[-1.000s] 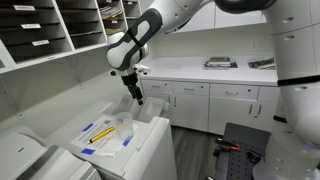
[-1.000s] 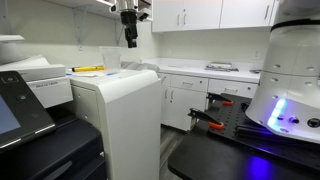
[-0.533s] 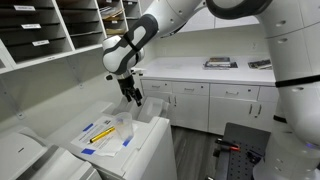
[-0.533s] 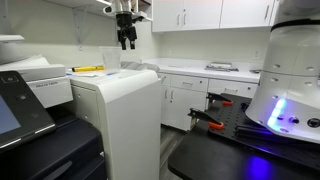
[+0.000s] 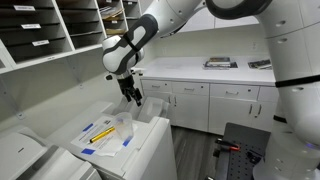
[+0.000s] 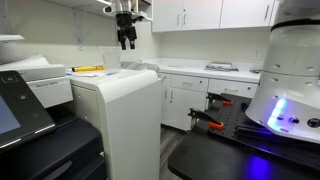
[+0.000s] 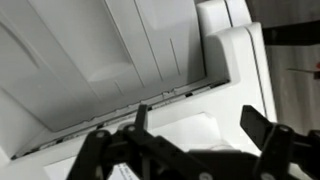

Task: Put the marker in the cup

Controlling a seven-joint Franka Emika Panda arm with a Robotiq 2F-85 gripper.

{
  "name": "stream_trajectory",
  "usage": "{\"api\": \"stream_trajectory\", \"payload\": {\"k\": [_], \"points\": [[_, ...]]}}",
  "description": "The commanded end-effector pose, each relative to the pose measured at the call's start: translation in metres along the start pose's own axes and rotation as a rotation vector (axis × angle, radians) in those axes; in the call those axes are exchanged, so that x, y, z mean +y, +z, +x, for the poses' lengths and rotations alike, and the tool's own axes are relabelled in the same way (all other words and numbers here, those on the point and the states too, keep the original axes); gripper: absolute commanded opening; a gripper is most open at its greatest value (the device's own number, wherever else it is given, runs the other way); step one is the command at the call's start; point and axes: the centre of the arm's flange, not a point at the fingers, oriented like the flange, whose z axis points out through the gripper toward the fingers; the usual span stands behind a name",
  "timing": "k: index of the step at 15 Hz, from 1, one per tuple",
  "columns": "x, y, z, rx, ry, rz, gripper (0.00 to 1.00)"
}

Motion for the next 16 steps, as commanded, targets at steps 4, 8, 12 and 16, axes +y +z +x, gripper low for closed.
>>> {"api": "stream_trajectory", "payload": {"k": [4,8,12,16], "points": [[0.006,0.014,0.024,0.071,-0.049,-0.071,1.0],[0.015,0.026,0.035,0.236,-0.088,-0.103,1.0],[0.021,0.043,0.037,0.299,-0.121,-0.064,0.98],[0.023,0.063,0.043,0.271,-0.15,-0.051,0.87]]}}
